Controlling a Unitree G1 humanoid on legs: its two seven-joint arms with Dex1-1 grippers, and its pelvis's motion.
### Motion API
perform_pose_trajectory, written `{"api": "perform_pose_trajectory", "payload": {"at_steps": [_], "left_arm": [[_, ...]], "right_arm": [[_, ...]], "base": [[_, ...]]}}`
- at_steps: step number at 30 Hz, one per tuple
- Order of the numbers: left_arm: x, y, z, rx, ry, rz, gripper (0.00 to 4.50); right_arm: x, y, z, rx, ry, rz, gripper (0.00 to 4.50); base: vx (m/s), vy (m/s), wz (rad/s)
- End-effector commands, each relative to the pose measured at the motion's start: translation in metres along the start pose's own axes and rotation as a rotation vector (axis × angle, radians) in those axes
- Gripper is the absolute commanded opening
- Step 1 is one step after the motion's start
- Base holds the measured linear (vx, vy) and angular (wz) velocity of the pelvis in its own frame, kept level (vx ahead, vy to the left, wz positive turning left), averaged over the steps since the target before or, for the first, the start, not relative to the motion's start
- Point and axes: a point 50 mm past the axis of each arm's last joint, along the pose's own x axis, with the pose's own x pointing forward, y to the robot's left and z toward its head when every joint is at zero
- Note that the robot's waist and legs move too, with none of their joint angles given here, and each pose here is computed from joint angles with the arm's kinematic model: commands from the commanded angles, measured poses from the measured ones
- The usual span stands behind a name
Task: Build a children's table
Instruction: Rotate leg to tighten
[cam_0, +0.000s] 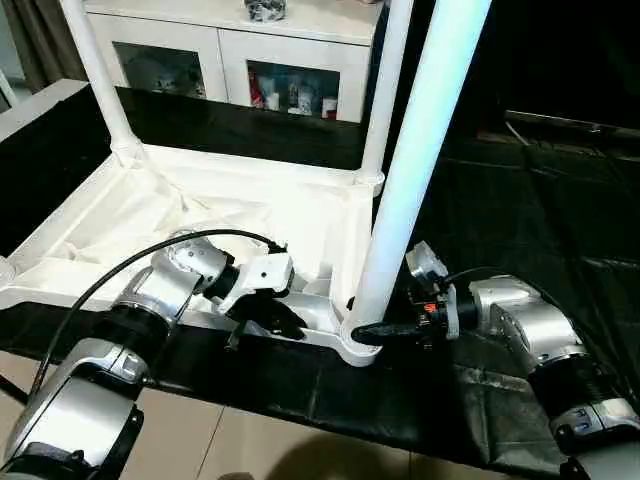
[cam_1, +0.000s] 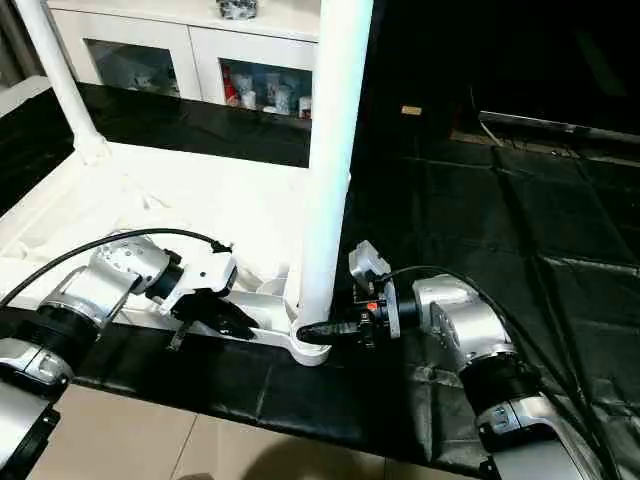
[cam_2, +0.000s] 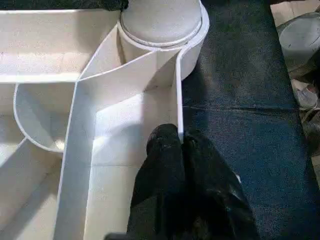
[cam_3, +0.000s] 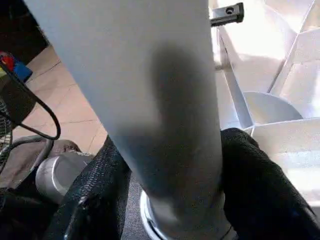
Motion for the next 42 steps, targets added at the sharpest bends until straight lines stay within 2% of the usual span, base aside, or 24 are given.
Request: {"api": "perform_pose_trajectory", "payload": {"at_steps": [1,10,14,21,23,27,30,36,38,42], "left_arm": [[0.008,-0.001,0.002,0.025,0.019,-0.017,0.00],[0.009,0.006,0.002,-0.054,-0.024,0.069,0.00],[0.011,0.019,0.010,-0.139,-0.085,0.187,0.00],[0.015,0.034,0.020,-0.202,-0.117,0.314,0.00],[0.018,0.042,0.026,-0.237,-0.128,0.389,0.00],[0.021,0.049,0.031,-0.268,-0.139,0.463,0.00],[0.029,0.057,0.039,-0.296,-0.152,0.555,0.00],[0.036,0.063,0.047,-0.310,-0.161,0.628,0.00],[0.036,0.064,0.047,-0.309,-0.157,0.632,0.00],[0.034,0.064,0.043,-0.300,-0.130,0.634,0.00]], "right_arm": [[0.003,0.002,0.003,0.007,0.000,0.039,2.25],[0.009,0.008,-0.004,0.034,-0.024,0.038,2.21],[0.022,-0.004,-0.011,0.082,-0.037,-0.208,2.19],[0.046,-0.016,-0.011,0.182,-0.097,-0.445,2.07],[0.059,-0.026,-0.006,0.246,-0.132,-0.584,2.07],[0.069,-0.032,-0.001,0.275,-0.158,-0.692,2.07],[0.078,-0.041,0.009,0.317,-0.209,-0.836,2.07],[0.083,-0.046,0.016,0.392,-0.270,-0.909,2.07],[0.083,-0.046,0.017,0.391,-0.286,-0.906,2.62],[0.079,-0.046,0.018,0.319,-0.284,-0.878,2.92]], "base": [[0.000,0.000,0.00],[0.000,0.000,0.00],[0.000,0.000,0.00],[0.000,0.000,0.00],[0.000,0.000,0.00],[0.000,0.000,0.00],[0.000,0.000,0.00],[0.000,0.000,0.00],[0.000,0.000,0.00],[0.000,0.000,0.00]]}}
